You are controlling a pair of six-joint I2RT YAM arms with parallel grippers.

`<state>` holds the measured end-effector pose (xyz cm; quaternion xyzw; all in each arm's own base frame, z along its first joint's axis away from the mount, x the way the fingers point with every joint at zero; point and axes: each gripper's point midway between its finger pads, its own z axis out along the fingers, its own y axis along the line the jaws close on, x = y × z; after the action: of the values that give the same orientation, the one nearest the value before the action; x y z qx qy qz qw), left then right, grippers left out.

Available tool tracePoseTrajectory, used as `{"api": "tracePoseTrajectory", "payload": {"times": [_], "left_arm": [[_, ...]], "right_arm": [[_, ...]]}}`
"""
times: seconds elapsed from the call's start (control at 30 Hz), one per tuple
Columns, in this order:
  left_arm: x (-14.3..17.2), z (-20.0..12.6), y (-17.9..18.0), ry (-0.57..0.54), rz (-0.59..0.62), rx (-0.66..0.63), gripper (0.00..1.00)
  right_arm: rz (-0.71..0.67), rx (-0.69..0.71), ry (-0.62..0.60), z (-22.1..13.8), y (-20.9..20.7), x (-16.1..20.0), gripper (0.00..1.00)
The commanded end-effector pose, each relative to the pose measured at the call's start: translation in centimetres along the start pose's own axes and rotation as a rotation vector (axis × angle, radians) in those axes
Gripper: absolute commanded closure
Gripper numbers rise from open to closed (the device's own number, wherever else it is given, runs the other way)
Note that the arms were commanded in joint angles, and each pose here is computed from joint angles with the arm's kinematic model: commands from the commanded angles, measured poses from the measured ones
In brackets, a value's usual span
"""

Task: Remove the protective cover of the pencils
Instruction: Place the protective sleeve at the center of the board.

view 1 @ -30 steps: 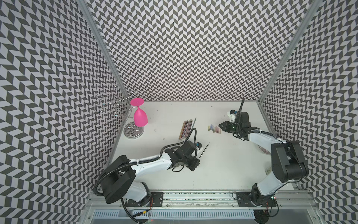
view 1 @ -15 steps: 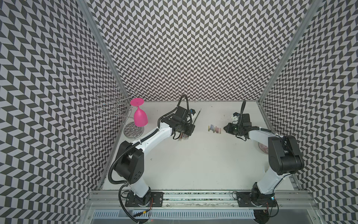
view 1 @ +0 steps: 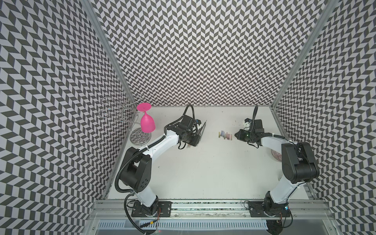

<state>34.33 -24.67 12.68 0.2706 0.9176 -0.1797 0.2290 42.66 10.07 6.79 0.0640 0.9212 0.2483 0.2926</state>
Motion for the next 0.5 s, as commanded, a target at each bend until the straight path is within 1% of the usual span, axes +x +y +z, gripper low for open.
{"api": "tracePoseTrajectory", "payload": {"times": [0.0, 0.47], "left_arm": [[-0.2, -0.6, -0.4, -0.024, 0.026, 0.013, 1.0], [-0.1, -1.0, -0.2, -0.026, 0.038, 0.0, 1.0]], "right_arm": [[-0.007, -0.009, -0.001, 0.7, -0.4, 0.1, 0.9], [0.029, -0.029, 0.063, 2.7, -1.2, 1.9, 0.85]]}}
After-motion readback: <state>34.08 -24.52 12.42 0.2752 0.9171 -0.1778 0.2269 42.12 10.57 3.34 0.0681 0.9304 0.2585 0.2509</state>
